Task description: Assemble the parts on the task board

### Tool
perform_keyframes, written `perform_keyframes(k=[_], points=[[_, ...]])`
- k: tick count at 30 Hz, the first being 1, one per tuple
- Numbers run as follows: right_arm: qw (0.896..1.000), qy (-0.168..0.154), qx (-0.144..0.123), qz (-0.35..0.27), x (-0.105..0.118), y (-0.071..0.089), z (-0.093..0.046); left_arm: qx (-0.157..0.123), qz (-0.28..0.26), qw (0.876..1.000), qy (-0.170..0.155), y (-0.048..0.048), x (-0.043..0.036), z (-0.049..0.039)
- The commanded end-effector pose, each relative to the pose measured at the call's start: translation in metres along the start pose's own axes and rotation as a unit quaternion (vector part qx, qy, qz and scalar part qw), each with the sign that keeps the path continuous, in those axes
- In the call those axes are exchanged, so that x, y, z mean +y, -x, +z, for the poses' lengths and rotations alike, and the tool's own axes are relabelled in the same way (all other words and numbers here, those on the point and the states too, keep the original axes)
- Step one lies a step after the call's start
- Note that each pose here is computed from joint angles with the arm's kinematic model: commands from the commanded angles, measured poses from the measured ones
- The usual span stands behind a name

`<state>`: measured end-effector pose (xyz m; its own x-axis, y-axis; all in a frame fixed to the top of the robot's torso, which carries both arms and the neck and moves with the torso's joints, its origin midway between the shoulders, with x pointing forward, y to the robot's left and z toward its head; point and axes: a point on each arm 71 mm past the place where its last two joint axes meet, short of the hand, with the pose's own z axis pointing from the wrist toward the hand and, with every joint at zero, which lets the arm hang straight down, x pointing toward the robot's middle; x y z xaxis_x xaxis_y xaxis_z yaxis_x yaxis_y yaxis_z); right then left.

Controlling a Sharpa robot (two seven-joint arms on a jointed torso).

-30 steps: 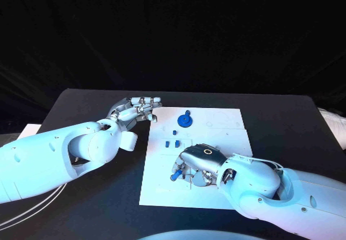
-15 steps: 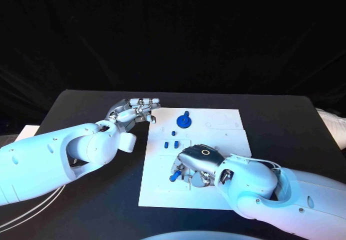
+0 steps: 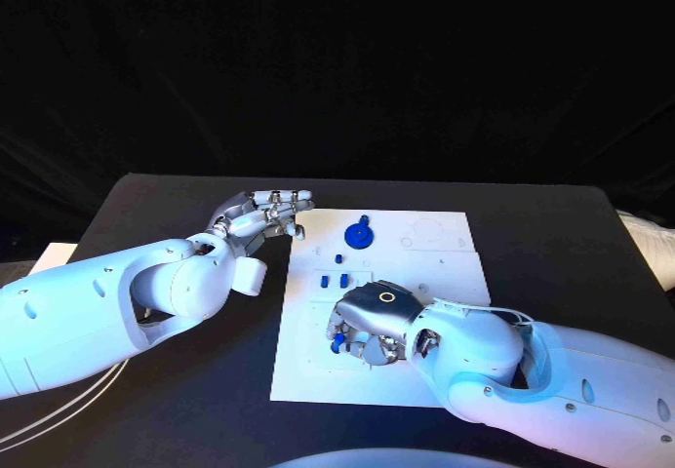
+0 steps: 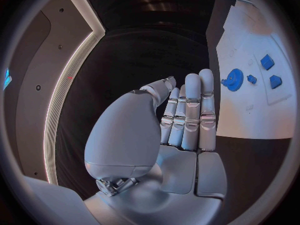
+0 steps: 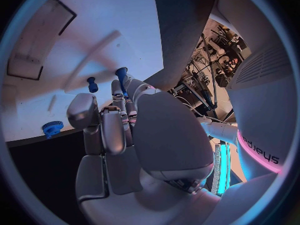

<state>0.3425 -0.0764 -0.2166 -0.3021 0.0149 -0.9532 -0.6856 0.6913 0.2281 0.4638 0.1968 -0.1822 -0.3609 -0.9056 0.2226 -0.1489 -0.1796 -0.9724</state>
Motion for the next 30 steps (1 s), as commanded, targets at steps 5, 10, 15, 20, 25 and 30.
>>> perform_keyframes(k=[5, 10, 15, 20, 25, 30], points=[[0.999, -0.013, 0.018, -0.026, -0.002, -0.009, 0.001, 0.009, -0.001, 1.0, -0.003, -0.0023, -0.0005, 0.0003], [0.999, -0.023, 0.009, -0.022, -0.005, -0.008, 0.001, 0.007, 0.0, 1.0, -0.003, -0.0019, -0.0005, 0.0003], [0.999, -0.028, -0.017, -0.012, -0.007, -0.005, -0.001, 0.005, 0.001, 1.0, -0.002, -0.0012, -0.0003, 0.0008], [0.997, -0.023, -0.074, 0.014, -0.011, 0.003, -0.01, 0.004, 0.001, 1.0, -0.002, -0.001, 0.0001, 0.0013], [0.989, -0.021, -0.136, 0.055, -0.021, 0.016, -0.031, 0.002, 0.001, 1.0, -0.001, 0.0009, 0.0005, 0.0007], [0.981, -0.076, -0.125, 0.127, -0.047, 0.026, -0.058, 0.002, 0.001, 1.0, 0.0, 0.0014, 0.0018, 0.0006]])
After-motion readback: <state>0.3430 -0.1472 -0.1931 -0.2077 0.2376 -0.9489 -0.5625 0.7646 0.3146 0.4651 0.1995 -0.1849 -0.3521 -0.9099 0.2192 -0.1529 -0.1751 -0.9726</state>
